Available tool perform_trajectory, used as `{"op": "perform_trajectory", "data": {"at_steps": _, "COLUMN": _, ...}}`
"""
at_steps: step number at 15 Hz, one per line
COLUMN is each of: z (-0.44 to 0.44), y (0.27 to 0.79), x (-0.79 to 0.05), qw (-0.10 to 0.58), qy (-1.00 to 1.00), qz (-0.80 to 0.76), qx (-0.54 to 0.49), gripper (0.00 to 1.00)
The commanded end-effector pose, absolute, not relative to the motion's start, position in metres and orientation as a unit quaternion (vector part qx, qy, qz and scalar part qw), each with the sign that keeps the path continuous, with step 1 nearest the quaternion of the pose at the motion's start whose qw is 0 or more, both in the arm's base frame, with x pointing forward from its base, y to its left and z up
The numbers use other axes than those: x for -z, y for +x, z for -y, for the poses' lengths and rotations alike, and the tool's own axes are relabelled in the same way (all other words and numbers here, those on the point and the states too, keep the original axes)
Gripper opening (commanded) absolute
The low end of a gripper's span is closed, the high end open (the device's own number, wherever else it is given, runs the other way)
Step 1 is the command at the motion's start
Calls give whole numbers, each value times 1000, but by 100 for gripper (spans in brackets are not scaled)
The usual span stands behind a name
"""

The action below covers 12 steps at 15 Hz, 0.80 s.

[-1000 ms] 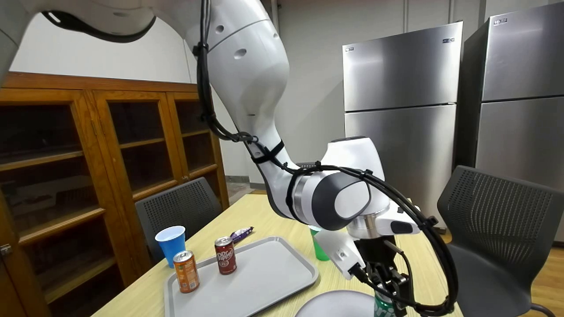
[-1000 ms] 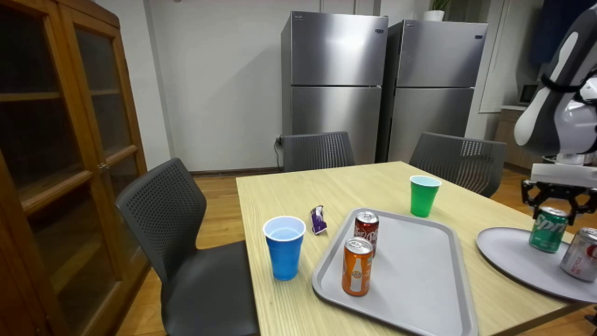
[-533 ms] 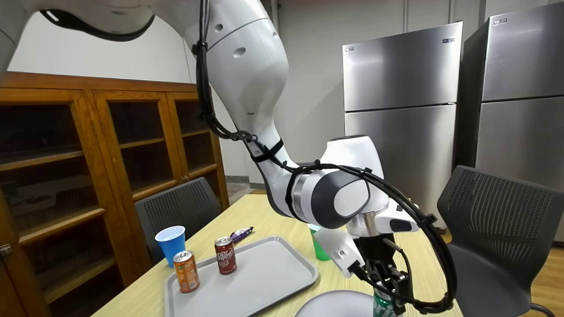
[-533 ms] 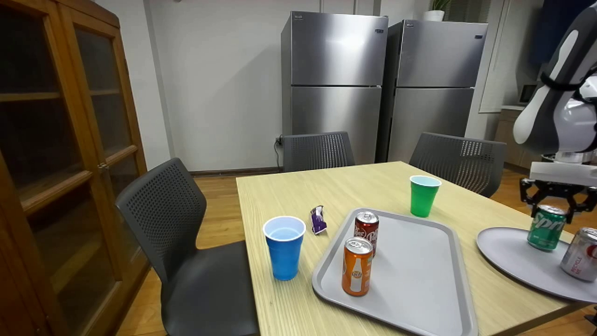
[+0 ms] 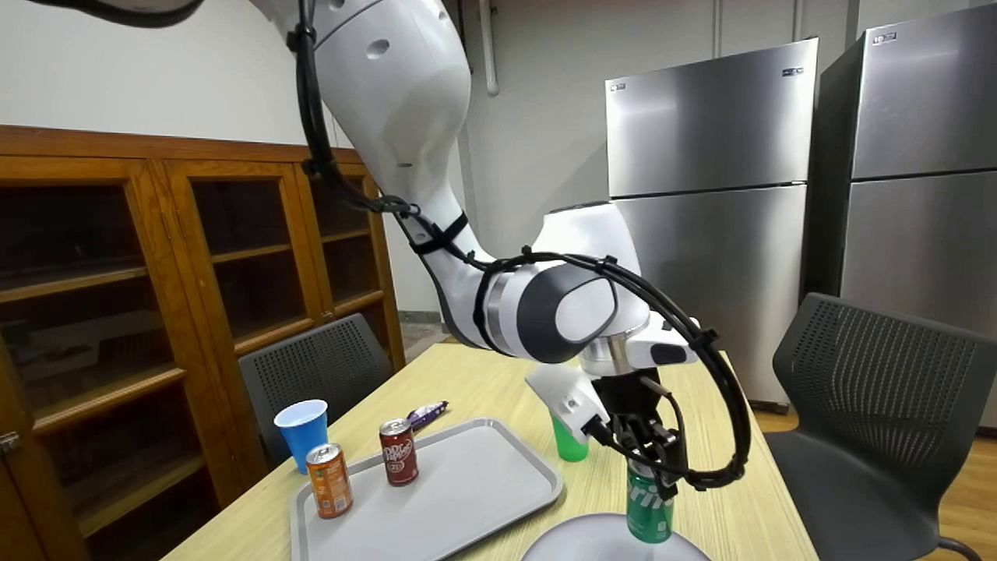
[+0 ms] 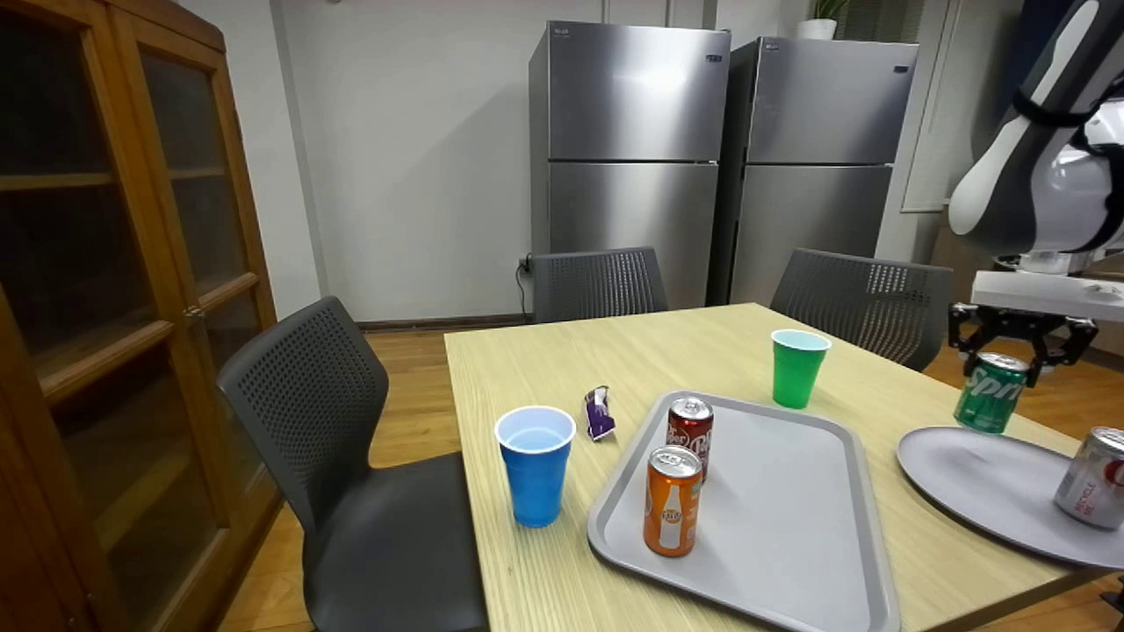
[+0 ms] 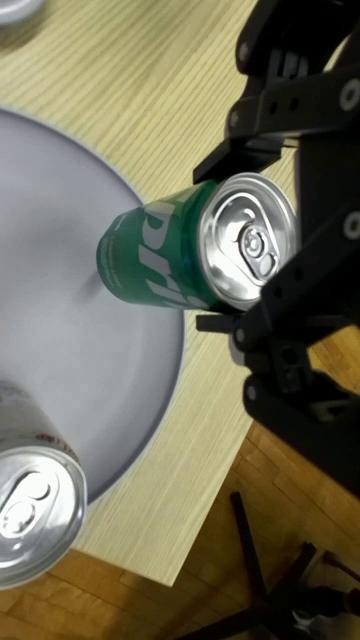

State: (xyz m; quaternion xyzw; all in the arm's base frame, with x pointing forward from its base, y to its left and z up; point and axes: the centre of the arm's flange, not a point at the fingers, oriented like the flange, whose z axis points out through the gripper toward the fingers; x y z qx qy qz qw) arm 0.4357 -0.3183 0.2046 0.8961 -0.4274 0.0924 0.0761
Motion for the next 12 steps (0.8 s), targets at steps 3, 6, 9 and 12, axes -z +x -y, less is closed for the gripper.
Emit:
{"op": "perform_trajectory", "data": {"at_steps": 3, "z": 252, "y": 442, "x": -239, "qw": 53, "qy": 916, "qz": 379, "qx": -120, "gripper": 39}}
{"op": "perform_trajectory", "data": {"at_steps": 6, "z": 215, "y": 454, "x": -245, "qw": 45, "qy": 928, "qz": 345, "qx": -131, "gripper": 39}}
{"op": "perform_trajectory", "data": {"at_steps": 9, "z": 180, "y": 464, "x": -246, "qw": 35, "qy": 939, "qz": 312, "qx": -139, "gripper": 39}}
{"op": "perform_trajectory", "data": {"at_steps": 12, "z": 145, "y": 474, "x": -246, "qw": 26, "qy": 949, "qz": 279, "qx": -148, "gripper": 39}}
